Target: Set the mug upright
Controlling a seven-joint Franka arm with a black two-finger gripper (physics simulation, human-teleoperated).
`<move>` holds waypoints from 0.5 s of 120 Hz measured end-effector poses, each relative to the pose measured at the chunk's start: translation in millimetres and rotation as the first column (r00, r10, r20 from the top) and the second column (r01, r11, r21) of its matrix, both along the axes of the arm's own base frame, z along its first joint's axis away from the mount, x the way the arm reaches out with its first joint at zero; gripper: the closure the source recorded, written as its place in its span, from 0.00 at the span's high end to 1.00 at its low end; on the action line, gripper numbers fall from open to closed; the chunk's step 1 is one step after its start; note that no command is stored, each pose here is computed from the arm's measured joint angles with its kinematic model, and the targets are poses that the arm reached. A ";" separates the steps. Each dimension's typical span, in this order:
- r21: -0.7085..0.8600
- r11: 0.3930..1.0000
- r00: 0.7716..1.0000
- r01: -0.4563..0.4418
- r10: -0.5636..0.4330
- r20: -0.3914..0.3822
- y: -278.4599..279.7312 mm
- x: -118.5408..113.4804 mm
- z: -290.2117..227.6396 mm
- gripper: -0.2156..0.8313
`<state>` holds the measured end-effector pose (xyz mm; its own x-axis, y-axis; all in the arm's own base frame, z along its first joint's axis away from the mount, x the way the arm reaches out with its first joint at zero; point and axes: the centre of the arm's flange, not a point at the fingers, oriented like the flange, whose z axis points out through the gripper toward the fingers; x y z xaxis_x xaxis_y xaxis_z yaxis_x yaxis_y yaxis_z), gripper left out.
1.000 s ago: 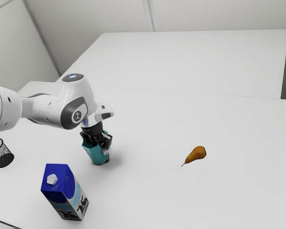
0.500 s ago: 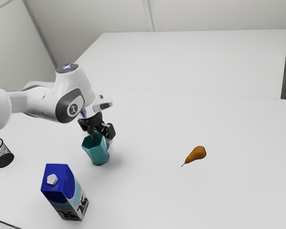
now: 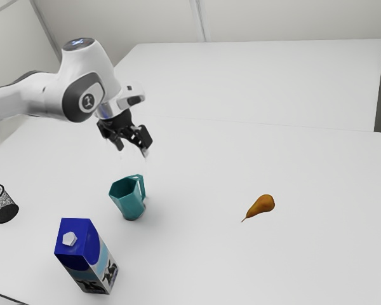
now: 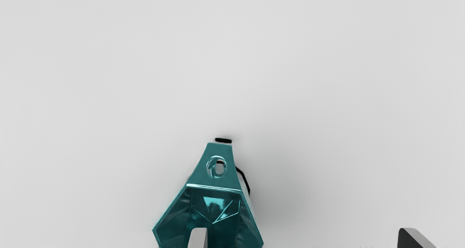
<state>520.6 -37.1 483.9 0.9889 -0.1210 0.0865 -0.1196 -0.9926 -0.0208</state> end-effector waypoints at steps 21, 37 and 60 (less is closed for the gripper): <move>0.002 1.000 0.999 -0.014 0.014 -0.033 4.4 20.7 46.4 0.77; 0.006 1.000 0.998 -0.014 0.015 -0.054 3.1 28.3 75.1 0.77; 0.015 1.000 0.999 -0.010 0.011 -0.053 1.0 30.4 120.2 0.77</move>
<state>551.0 -36.1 604.1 0.9932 -0.1117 0.0318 -0.1108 -0.9934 -0.0288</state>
